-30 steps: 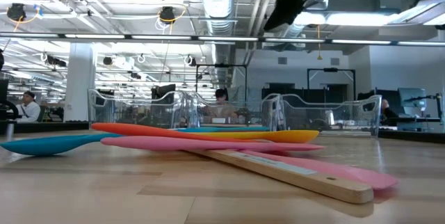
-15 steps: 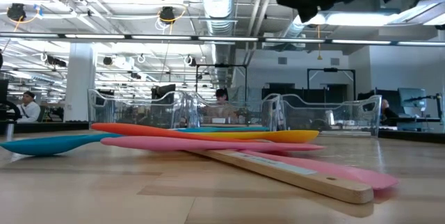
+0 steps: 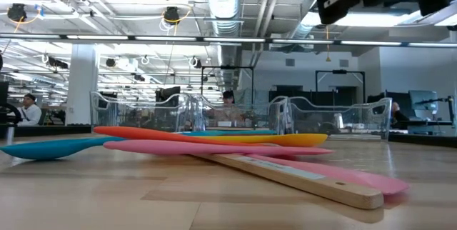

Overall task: Pick & Place Kitchen Items
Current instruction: Put the blue serving spoon into the left transparent bin

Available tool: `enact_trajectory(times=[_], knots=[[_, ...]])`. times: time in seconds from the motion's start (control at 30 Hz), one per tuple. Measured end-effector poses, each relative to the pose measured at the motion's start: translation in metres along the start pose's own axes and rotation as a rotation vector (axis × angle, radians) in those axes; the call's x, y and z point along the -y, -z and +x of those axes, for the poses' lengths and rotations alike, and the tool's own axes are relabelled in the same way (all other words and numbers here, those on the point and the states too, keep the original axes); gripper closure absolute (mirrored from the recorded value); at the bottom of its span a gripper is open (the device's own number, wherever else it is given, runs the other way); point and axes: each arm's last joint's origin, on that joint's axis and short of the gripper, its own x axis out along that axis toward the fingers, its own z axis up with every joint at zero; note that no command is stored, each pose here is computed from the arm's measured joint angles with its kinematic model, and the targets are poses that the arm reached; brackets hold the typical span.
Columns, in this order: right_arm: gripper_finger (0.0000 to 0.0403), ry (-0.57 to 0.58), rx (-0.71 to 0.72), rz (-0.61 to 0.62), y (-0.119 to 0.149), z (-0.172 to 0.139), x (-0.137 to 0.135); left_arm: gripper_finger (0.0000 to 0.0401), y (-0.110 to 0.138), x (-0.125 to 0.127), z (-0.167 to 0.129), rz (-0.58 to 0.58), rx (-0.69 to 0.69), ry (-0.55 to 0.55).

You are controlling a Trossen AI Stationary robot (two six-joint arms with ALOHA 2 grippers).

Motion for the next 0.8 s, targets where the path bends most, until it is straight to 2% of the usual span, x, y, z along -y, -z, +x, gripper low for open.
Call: enact_trajectory(times=[0.17, 0.3, 0.5, 0.6, 0.8], knots=[[0.0401, -0.035, 0.011, -0.010, -0.002, 0.001, -0.012, 0.0373, 0.001, 0.002, 0.001, -0.155, -0.008, -0.036], [0.0402, 0.001, -0.009, -0.014, -0.001, 0.002, -0.018, 0.0396, 0.007, 0.020, 0.001, -0.158, -0.049, -0.085], [0.0402, 0.017, -0.014, -0.019, 0.000, 0.002, -0.023, 0.0400, 0.008, 0.052, -0.009, -0.149, -0.046, -0.160], [0.0402, 0.020, -0.014, -0.018, 0.000, 0.002, -0.023, 0.0400, 0.011, 0.065, -0.013, -0.211, -0.067, -0.159], [0.0402, 0.030, -0.014, -0.017, 0.000, 0.002, -0.021, 0.0400, 0.018, 0.086, -0.001, -0.298, -0.105, -0.146]])
